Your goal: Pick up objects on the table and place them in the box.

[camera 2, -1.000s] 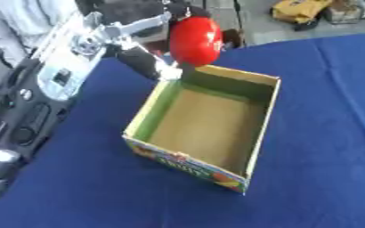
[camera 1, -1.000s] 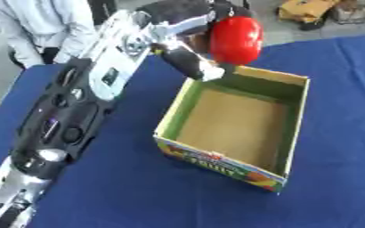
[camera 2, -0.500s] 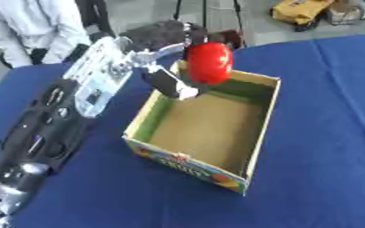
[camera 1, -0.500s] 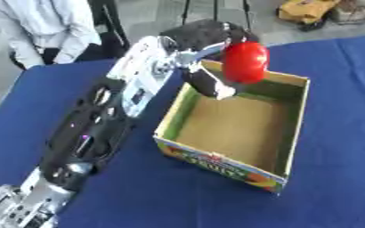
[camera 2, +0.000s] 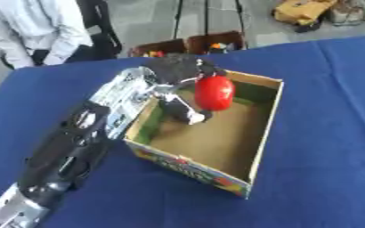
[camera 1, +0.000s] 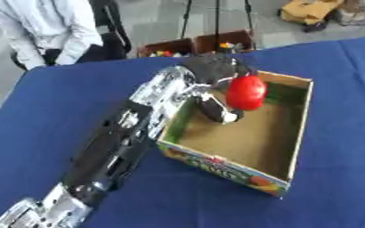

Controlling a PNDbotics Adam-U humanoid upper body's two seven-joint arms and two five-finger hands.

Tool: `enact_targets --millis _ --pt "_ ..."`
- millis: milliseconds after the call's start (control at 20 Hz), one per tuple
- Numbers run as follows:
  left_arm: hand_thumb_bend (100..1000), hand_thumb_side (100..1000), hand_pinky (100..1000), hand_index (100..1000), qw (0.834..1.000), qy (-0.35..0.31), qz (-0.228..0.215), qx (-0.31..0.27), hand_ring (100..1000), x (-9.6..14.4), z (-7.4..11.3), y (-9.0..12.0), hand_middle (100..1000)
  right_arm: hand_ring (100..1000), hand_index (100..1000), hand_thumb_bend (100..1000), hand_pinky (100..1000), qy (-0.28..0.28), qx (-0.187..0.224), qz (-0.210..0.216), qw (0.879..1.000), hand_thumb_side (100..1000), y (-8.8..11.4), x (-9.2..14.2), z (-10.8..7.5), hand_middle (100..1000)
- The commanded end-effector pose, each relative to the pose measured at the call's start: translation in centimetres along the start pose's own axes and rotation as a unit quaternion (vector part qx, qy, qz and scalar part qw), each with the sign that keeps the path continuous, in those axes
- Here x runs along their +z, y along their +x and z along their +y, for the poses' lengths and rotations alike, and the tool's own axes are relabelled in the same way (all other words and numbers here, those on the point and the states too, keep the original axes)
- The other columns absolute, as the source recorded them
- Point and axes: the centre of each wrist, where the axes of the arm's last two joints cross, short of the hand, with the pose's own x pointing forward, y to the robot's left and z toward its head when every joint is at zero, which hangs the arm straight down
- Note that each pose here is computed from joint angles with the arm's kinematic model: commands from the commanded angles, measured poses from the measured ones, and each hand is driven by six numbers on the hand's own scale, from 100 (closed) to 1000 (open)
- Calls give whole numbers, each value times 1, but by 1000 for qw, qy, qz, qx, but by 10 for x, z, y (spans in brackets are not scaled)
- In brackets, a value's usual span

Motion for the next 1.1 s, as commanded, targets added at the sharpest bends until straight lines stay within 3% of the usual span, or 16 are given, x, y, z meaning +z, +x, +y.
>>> enact_targets --millis 50,300,500,600,750,900,1100 --pt "100 458 166 671 1000 -8 -4 -9 561 -3 0 0 563 791 769 100 755 -1 -1 -13 1000 1000 3 -8 -1 727" --pt "100 472 199 691 999 -36 -14 0 587 -8 -9 3 584 791 768 100 756 -2 -1 -12 1000 1000 3 -8 -1 727" --pt "100 551 268 739 999 -48 -23 11 641 -9 -12 3 629 792 769 100 756 -3 1 -10 1000 1000 3 -7 -1 727" --pt "100 594 322 771 998 -55 -27 12 686 -8 -12 4 675 792 769 100 756 -4 1 -10 1000 1000 3 -6 -1 726" --pt "100 718 496 885 997 -73 -28 4 803 -8 -12 3 794 792 769 100 756 -4 1 -10 1000 1000 3 -6 -1 726" --pt "100 786 591 931 997 -78 -23 -6 855 -6 -8 2 840 792 769 100 756 -4 1 -10 1000 1000 3 -6 -1 726" --pt "239 863 691 1000 997 -76 -18 -16 916 -4 -2 2 912 791 768 100 755 -4 1 -11 1000 1000 3 -6 -2 726"
